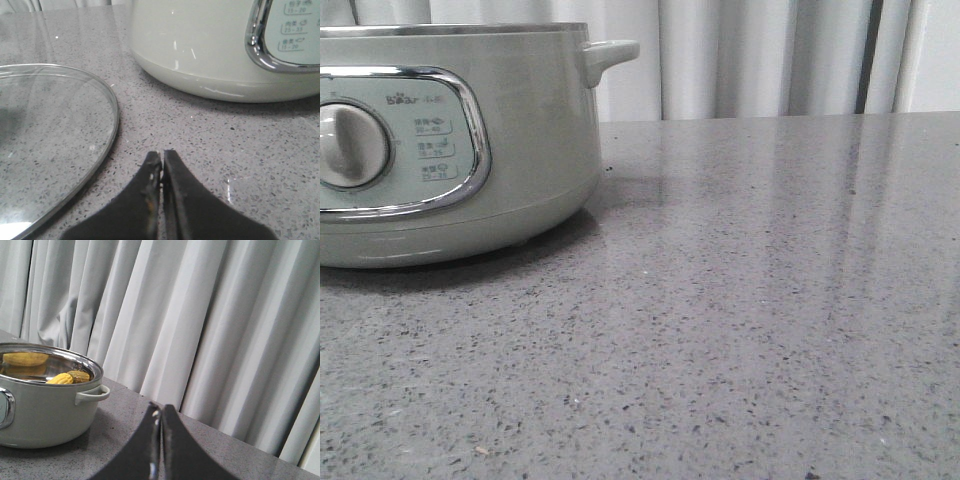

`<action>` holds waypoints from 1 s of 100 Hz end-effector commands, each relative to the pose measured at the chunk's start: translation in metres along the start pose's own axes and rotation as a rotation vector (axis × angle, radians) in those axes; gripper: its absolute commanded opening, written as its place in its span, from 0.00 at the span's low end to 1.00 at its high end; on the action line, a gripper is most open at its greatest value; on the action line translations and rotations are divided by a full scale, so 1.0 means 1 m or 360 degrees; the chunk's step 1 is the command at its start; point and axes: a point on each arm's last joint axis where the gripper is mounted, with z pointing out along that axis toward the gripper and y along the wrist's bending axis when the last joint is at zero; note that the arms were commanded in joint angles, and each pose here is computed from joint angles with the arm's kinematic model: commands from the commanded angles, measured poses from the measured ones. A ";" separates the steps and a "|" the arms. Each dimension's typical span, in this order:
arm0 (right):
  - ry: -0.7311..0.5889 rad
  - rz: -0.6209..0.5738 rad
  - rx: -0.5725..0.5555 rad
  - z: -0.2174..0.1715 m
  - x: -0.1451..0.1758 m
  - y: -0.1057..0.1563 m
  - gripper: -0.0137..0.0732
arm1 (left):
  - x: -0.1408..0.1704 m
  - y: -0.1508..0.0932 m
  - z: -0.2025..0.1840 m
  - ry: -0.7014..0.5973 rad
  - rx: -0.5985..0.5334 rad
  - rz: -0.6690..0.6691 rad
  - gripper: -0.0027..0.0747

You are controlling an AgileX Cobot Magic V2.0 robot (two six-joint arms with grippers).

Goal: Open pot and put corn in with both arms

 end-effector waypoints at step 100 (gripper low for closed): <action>0.0318 0.0094 0.0110 0.016 0.131 0.043 0.10 | 0.002 0.000 0.001 -0.0098 0.0006 -0.0031 0.01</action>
